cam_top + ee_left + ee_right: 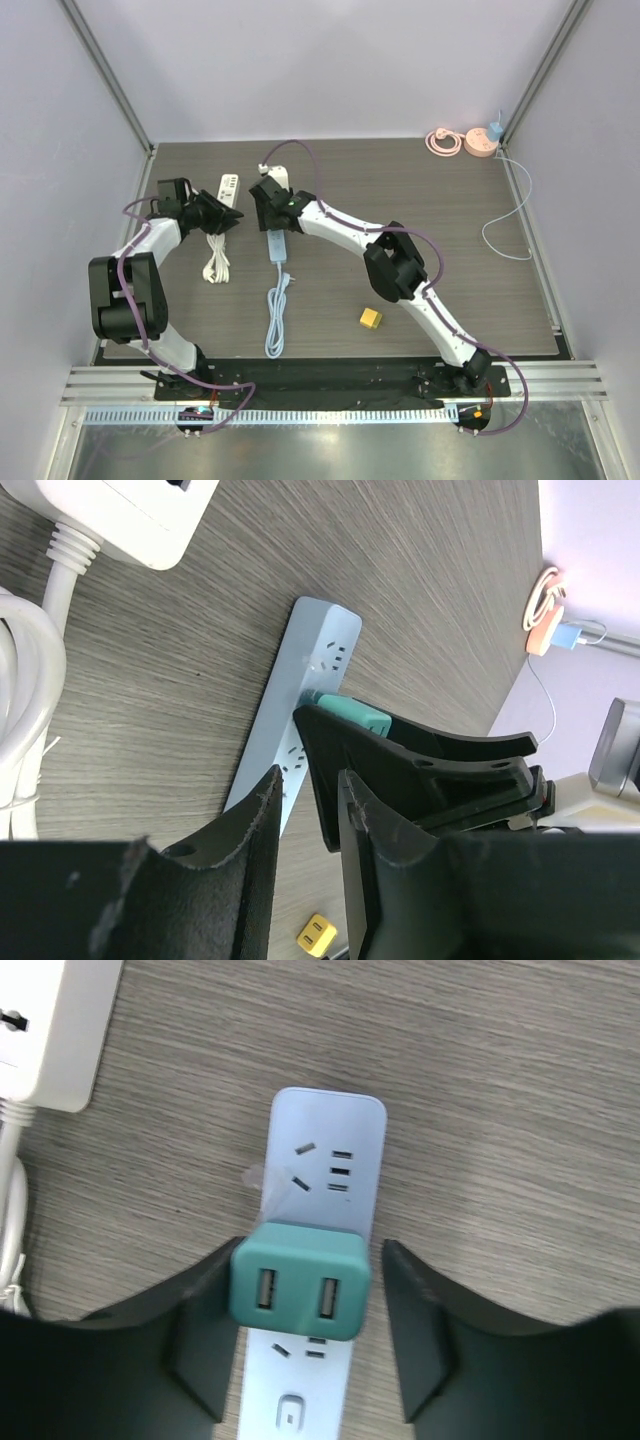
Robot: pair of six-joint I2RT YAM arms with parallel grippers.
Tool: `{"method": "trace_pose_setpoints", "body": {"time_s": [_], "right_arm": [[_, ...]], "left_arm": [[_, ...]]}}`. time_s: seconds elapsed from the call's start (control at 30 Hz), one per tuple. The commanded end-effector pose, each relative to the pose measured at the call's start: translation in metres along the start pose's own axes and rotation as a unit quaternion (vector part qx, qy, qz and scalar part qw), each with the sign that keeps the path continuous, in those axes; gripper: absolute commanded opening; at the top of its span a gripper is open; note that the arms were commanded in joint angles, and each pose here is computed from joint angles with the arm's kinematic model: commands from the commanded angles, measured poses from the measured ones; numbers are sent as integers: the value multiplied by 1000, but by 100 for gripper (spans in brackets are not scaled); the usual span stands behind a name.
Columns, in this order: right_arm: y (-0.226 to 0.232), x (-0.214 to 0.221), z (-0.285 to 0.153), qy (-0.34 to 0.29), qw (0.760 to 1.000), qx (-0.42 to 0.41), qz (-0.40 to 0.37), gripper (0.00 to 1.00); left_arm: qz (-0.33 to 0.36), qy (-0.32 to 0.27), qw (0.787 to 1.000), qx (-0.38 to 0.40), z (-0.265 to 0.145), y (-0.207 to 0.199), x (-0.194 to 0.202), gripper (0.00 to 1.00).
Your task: Pull the plug off the socket
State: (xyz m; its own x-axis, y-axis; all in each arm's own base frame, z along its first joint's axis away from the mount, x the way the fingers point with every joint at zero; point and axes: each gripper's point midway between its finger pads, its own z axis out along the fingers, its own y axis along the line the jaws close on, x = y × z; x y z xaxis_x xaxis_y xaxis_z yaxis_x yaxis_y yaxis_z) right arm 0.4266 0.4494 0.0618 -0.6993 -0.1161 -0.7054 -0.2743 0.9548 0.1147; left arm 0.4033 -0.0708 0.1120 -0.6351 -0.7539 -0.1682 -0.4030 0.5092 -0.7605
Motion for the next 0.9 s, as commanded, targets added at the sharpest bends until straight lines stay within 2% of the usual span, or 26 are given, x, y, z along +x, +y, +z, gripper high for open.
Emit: {"method": "trace_pose_setpoints", "body": {"time_s": [0.0,0.27,0.3,0.33,0.53,0.67,0.73,0.83,0.87], "right_arm": [[6,-23,-6,-30,1000,0,9,57],[2,-32,-7,-45,999,11,-14,53],[3,-30,-6,-43,999,9,-15,49],[3,-30,-6,-43,999,10,-16,37],[-5,-37,-17,-52,998,25,-11,1],[-21,-44,-39,-63,997,51,3,1],[-33,-33,-43,-54,996,68,6,1],[-46,-25,-56,-50,995,85,18,1],[-48,-22,-58,-49,994,89,29,1]], "left_arm": [[7,4,1000,22,1,-8,-2,29],[1,14,1000,19,6,-4,0,31],[1,16,1000,20,6,-4,1,31],[0,18,1000,18,7,-2,1,31],[11,36,999,19,14,-4,11,32],[31,86,996,25,29,-12,44,33],[42,106,993,29,35,-16,59,33],[55,136,988,41,42,-23,80,22],[61,150,986,44,44,-25,89,4]]}}
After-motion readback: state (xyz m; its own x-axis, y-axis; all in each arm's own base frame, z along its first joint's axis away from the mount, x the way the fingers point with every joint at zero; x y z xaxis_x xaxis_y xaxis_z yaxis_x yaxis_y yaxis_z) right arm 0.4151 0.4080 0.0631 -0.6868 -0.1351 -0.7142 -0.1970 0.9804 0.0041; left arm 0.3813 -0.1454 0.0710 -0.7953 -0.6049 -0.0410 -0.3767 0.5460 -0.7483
